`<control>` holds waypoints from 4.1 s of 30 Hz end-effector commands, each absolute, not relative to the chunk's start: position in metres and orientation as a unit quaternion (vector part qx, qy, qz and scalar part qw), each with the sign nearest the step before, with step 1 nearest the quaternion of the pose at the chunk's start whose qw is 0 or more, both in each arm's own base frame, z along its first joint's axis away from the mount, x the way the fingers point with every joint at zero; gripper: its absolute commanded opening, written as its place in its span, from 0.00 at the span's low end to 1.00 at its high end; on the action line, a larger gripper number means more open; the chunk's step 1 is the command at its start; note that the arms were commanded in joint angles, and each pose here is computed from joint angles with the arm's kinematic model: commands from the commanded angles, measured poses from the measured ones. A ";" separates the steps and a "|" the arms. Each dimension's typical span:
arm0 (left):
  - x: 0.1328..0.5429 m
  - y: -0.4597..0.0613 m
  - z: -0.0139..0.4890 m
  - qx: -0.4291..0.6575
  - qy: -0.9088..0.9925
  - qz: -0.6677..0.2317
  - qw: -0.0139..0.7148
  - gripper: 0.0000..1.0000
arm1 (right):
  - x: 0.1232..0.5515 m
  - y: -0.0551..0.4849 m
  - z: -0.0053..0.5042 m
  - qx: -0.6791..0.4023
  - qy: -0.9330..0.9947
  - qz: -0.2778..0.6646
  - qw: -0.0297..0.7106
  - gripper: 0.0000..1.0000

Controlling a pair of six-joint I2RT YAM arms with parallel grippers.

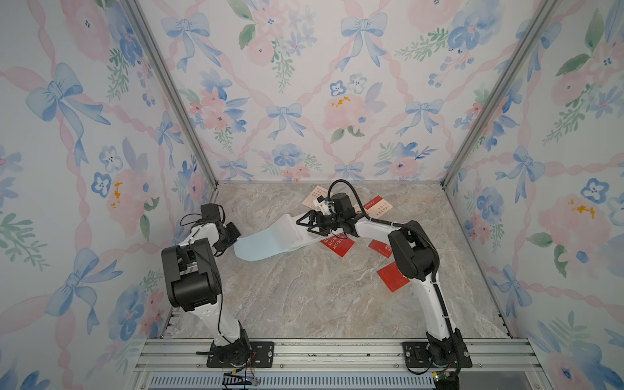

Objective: Place the photos into the photo albums
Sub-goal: Open the photo album at the center of the board, then pick up the photo at the center of the board.

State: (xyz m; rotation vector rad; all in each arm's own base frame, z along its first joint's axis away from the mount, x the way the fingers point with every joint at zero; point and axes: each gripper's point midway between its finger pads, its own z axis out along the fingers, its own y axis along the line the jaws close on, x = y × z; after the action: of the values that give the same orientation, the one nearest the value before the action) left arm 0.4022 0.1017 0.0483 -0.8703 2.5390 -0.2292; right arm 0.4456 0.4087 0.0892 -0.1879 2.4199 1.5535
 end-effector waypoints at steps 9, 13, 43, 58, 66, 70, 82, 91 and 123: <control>0.396 0.097 0.030 -0.307 0.929 -0.083 0.188 0.00 | 0.427 0.454 0.085 -0.095 0.834 0.529 0.127 1.00; 0.396 0.093 0.019 -0.302 0.934 -0.078 0.176 0.00 | 0.399 0.500 0.078 -0.130 0.836 0.524 0.099 1.00; 0.406 0.113 0.043 -0.304 0.930 -0.056 0.201 0.06 | 0.367 0.556 0.070 -0.218 0.843 0.486 0.078 0.99; 0.449 0.140 0.141 -0.337 0.888 -0.069 0.306 0.32 | 0.355 0.566 0.042 -0.197 0.852 0.482 0.055 0.99; 0.450 0.043 0.090 -0.280 0.923 -0.133 0.231 0.28 | 0.357 0.578 0.067 -0.182 0.827 0.529 0.052 0.99; 0.442 0.027 0.055 -0.268 0.935 -0.128 0.192 0.24 | 0.359 0.568 0.101 -0.180 0.807 0.560 0.055 0.99; 0.423 0.047 0.069 -0.287 0.921 -0.094 0.245 0.22 | 0.452 0.357 0.143 -0.087 0.872 0.437 0.202 0.99; 0.440 0.028 0.111 -0.260 0.913 -0.112 0.293 0.23 | 0.472 0.259 0.115 -0.015 0.900 0.382 0.212 0.99; 0.558 -0.290 0.150 0.060 0.898 -0.279 0.336 0.28 | 0.480 0.200 0.064 0.159 0.899 0.362 0.190 0.99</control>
State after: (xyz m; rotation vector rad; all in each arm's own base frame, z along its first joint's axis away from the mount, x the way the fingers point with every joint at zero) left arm 0.5525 -0.2486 0.1607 0.0271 2.3489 -0.6386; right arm 0.4694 0.2007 0.0576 0.3571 2.6006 0.9819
